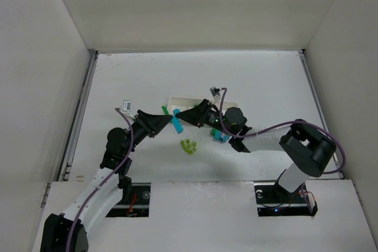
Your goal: Sort the legos into containers by color
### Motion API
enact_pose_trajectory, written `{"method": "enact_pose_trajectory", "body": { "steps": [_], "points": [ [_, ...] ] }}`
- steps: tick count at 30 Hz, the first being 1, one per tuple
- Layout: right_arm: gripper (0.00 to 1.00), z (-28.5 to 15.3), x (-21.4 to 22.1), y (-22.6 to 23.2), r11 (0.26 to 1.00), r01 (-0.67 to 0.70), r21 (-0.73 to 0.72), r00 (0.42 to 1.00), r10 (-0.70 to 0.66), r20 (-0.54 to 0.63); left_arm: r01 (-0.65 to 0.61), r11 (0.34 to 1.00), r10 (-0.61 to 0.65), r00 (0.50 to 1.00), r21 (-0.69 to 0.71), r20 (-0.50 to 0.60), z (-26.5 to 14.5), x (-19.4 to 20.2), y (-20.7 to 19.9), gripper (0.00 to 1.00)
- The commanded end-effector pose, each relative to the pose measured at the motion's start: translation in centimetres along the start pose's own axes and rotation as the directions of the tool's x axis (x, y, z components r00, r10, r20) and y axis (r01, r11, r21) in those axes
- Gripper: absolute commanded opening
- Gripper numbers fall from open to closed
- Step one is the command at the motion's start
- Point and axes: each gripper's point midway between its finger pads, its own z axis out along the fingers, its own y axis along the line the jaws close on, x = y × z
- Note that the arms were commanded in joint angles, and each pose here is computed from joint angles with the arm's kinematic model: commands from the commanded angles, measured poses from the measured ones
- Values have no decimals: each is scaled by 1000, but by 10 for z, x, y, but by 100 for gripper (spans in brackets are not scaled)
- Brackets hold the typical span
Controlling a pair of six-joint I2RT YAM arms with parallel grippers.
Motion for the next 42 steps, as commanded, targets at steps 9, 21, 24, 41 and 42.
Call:
{"method": "enact_pose_trajectory", "body": {
  "steps": [9,21,24,41,42],
  "points": [
    [38,9,-16,23,999,29,-42,999,-27,34,-86,996,87,996,18,-29,3,10,-4,36],
    [38,-1,-34,10,1000,20,-12,997,-19,71,-91,993,92,996,69,-12,-2,8,-21,7],
    [38,-4,-42,7,1000,28,-2,996,-28,83,-89,994,90,996,59,-11,-5,8,-18,6],
    [38,2,-50,-12,998,24,56,997,-29,72,-101,994,100,995,45,5,-4,1,-17,5],
    [38,5,-50,-18,996,32,80,997,-37,66,-103,994,102,995,36,21,-4,-4,-17,5]
  ]
}}
